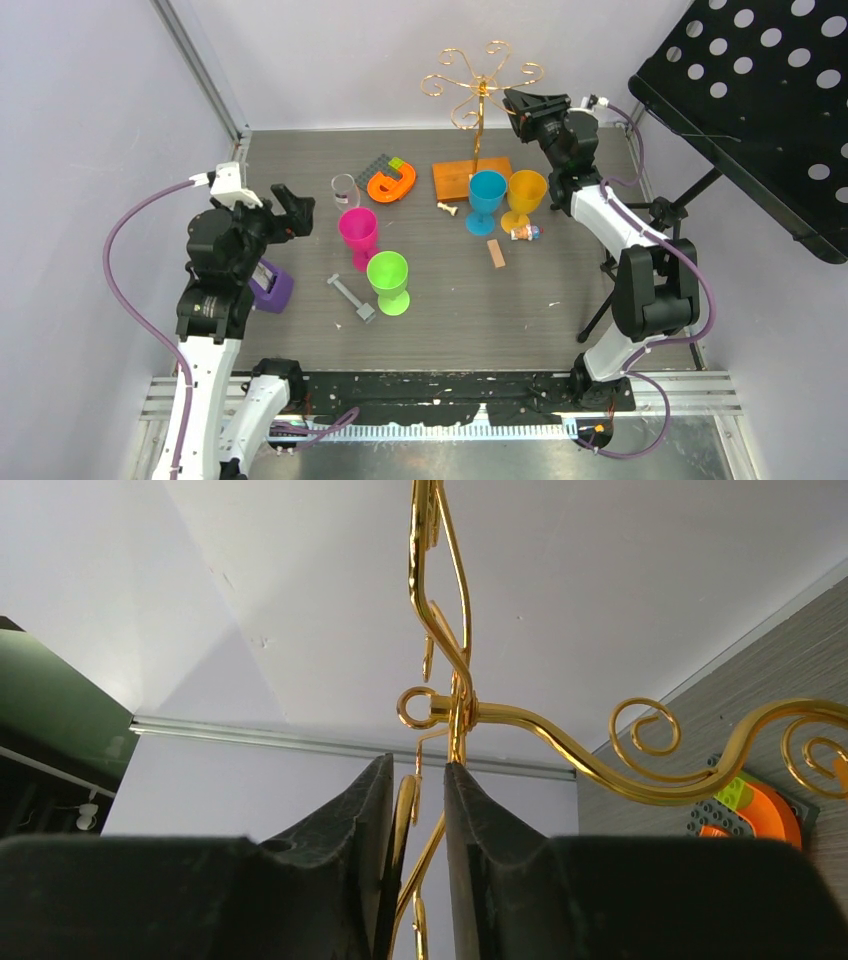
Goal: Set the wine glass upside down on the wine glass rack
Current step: Move the wine rack to the center of the board.
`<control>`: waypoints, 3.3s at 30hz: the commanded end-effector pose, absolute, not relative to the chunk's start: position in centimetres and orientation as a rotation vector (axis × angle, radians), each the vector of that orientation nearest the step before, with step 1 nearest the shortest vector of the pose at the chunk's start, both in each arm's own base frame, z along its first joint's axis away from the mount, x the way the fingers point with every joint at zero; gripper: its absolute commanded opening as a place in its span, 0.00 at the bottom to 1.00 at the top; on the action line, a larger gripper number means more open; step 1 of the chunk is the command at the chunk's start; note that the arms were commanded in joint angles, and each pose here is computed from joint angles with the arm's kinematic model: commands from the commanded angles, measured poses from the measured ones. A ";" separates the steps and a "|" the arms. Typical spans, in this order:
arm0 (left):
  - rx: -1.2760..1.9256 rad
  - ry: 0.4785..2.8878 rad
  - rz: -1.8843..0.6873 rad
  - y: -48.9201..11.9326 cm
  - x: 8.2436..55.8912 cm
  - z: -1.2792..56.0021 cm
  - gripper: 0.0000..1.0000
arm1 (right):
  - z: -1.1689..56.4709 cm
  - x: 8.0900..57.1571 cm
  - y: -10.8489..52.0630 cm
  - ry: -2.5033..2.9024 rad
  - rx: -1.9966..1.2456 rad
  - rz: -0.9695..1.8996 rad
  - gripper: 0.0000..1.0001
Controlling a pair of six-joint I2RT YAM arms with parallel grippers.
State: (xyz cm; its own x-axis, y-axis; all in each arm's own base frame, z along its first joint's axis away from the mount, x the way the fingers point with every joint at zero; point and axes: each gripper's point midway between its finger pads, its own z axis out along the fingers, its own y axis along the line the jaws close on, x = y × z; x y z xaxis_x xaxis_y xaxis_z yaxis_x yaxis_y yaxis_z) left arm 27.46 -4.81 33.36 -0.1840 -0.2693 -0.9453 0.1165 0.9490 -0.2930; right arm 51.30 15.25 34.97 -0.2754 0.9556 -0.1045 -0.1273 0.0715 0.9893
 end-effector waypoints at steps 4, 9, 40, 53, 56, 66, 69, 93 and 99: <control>-0.116 1.712 -0.326 -4.5 27.2 33.4 0.89 | 37.3 50.6 15.8 1.370 0.889 1.404 0.24; -0.118 1.713 -0.327 -4.5 27.1 33.3 0.89 | 37.5 50.0 16.0 1.386 0.907 1.401 0.18; -0.160 1.718 -0.348 -4.5 27.2 32.9 0.89 | 42.5 44.7 20.5 1.407 0.882 1.696 0.06; -0.162 1.715 -0.357 -4.6 27.4 33.1 0.88 | 44.8 42.7 21.7 1.401 0.785 1.839 0.06; -0.164 1.719 -0.357 -4.7 27.5 32.9 0.88 | 44.9 42.3 22.1 1.422 0.754 1.858 0.06; -0.167 1.719 -0.377 -4.9 27.6 32.9 0.88 | 43.5 40.8 24.2 1.548 0.655 1.907 0.06; -0.169 1.722 -0.375 -4.9 27.6 32.9 0.88 | 43.6 40.2 25.0 1.568 0.622 1.926 0.06; -0.170 1.733 -0.373 -4.9 27.6 32.3 0.88 | 40.2 38.9 26.7 1.685 0.569 1.892 0.24; -0.170 1.730 -0.360 -4.7 27.6 32.5 0.88 | 40.5 39.5 26.8 1.665 0.562 1.901 0.40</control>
State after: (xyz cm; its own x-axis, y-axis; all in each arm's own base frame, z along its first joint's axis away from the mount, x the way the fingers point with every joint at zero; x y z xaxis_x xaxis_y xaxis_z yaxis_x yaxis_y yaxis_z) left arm 27.48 -4.66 31.56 -0.2233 -0.3181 -0.9214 0.0723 0.9373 -0.3411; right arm 40.83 26.67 36.43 -0.7471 0.6643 0.0233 -0.0014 -0.0367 0.9993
